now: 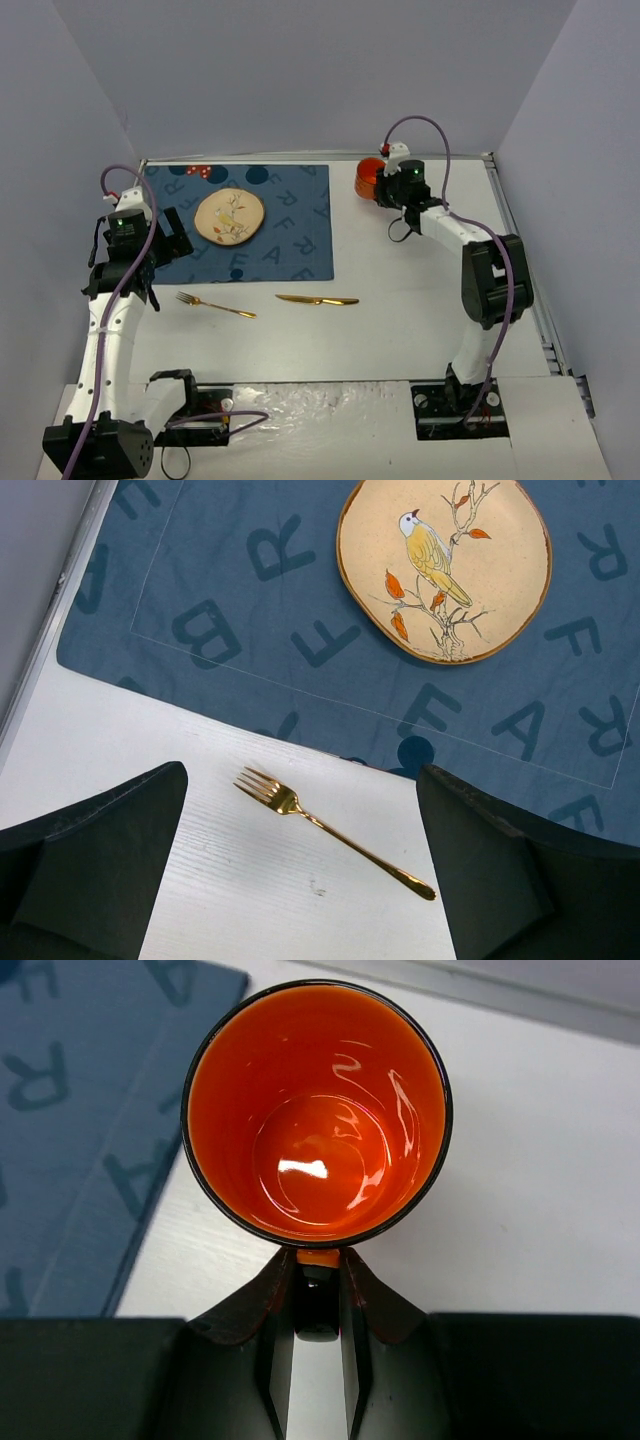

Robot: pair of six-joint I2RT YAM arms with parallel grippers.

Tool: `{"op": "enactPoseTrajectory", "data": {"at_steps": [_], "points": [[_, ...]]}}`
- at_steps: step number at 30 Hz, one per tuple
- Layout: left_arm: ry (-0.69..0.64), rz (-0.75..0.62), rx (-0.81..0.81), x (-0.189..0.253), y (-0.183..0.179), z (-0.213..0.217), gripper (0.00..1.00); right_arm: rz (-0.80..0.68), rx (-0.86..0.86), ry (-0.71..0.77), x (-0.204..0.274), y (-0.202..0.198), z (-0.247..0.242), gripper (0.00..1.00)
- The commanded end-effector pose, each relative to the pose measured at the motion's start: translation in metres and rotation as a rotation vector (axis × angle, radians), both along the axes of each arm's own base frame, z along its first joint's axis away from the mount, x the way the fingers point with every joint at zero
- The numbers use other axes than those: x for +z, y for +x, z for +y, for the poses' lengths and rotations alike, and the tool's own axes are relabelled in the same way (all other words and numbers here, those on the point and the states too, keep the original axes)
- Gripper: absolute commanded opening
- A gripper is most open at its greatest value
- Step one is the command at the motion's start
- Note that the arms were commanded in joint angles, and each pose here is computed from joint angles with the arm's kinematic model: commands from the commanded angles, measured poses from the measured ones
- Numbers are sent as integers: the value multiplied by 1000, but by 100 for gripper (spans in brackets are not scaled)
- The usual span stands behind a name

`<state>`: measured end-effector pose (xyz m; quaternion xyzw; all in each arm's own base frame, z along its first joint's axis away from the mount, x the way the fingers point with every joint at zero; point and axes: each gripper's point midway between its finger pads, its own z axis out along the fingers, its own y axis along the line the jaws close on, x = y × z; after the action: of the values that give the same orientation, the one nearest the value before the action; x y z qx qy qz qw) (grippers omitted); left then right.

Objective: Set the dinner table for one person

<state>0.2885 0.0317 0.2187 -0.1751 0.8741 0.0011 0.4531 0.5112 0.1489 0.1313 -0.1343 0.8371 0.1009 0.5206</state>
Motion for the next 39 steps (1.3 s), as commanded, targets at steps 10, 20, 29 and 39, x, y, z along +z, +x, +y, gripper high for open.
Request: {"op": "enactPoseTrajectory", "data": {"at_steps": [10, 20, 29, 39], "points": [[-4, -30, 18, 6, 11, 5, 97, -326, 300, 45, 102, 74, 120, 0], [-5, -18, 19, 3, 11, 5, 97, -331, 333, 28, 83, 97, 149, 0], [-6, -17, 20, 3, 11, 5, 97, -336, 337, 38, 76, 108, 160, 0], [-7, -13, 20, 2, 11, 5, 97, -325, 335, 33, 67, 117, 170, 0]]}}
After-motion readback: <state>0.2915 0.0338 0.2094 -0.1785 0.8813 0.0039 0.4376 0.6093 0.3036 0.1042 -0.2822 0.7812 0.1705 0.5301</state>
